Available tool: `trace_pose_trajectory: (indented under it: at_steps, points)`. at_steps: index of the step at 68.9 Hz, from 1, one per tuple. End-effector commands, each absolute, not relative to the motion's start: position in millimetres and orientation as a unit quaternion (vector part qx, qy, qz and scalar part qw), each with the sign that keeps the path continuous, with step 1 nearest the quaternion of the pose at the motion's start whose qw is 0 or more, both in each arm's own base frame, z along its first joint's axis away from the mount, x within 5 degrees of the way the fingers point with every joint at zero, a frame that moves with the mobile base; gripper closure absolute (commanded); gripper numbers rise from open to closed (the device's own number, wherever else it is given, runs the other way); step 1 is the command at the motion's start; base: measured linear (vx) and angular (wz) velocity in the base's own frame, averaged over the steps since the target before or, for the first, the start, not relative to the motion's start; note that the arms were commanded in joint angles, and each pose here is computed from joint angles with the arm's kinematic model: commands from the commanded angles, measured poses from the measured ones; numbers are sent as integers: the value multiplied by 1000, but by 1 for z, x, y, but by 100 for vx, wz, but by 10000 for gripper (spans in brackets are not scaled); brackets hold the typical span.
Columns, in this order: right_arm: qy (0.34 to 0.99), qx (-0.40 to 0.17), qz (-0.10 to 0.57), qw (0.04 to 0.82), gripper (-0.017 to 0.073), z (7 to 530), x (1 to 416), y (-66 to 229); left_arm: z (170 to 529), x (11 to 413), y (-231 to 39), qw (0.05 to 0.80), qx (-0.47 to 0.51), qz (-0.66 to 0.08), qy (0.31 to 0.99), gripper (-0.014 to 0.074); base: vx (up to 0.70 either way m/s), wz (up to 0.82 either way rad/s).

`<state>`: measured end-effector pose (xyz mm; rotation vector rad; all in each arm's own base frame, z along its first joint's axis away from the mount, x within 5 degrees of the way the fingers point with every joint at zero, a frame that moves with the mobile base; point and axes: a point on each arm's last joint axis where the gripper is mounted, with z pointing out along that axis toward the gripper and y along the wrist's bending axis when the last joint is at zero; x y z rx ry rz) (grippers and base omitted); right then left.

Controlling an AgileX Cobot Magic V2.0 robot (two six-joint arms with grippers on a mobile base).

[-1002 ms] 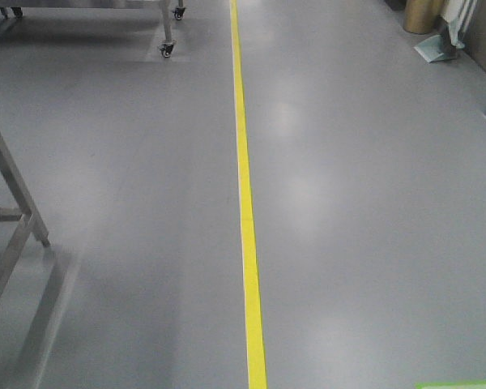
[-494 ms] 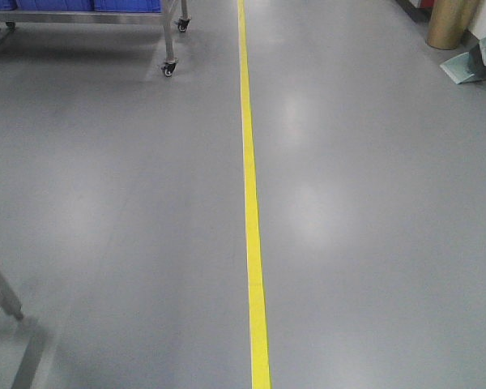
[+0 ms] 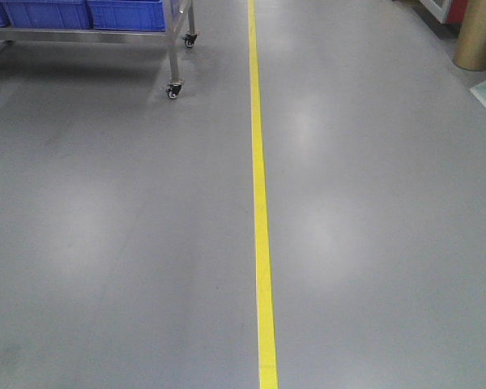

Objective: Move and align brake pads A on conveyor
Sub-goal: 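Drive the base along the yellow-lined aisle toward the steel table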

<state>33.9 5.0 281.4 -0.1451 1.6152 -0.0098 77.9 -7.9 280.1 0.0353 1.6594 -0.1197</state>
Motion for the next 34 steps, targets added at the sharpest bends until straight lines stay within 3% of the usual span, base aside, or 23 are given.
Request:
trace_pose_trajectory:
  at_steps: [1, 19, 34]
  points:
    - [691, -63, -12, 720, 45, 297, 34, 4, 295, 79, -8, 706, 14, -59, 706, 182, 54, 12]
    - [691, -63, -12, 720, 45, 297, 34, 4, 295, 79, -8, 706, 14, -59, 706, 182, 49, 20]
    - [691, -63, -12, 720, 45, 297, 34, 4, 295, 79, -8, 706, 14, -59, 706, 182, 41, 45]
